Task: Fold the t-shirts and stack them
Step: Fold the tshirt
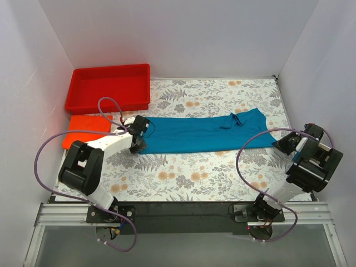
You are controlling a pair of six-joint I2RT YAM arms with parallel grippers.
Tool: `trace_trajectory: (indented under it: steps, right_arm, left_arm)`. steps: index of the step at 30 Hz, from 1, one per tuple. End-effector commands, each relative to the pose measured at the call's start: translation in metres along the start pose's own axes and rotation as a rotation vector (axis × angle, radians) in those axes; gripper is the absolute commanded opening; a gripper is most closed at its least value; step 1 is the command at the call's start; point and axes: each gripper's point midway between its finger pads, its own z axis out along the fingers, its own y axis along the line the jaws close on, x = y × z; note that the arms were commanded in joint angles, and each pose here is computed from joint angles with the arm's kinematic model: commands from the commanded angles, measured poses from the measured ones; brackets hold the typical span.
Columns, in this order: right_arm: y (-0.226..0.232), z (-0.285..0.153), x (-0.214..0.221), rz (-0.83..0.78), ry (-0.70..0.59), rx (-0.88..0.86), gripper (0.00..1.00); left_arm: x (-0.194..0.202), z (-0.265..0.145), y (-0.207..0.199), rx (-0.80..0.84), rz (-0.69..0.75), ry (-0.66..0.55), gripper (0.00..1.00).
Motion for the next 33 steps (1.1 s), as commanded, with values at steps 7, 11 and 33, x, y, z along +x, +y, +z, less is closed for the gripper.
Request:
trace_trajectory:
  steps: [7,11,33]
  right_arm:
    - [-0.032,-0.025,0.021,-0.033,0.0,0.178,0.25]
    - [-0.023,-0.037,0.016,-0.066,-0.036,0.192,0.34]
    - [0.174,-0.071,0.088,-0.566,-0.042,-0.39,0.52]
  left_arm:
    - [0.074,-0.021,0.067,-0.1,-0.019,0.183,0.18]
    - [0.064,-0.034,0.065,-0.064,-0.063,0.135,0.53]
    - [-0.078,-0.108,0.011,0.278,-0.03,-0.452,0.83]
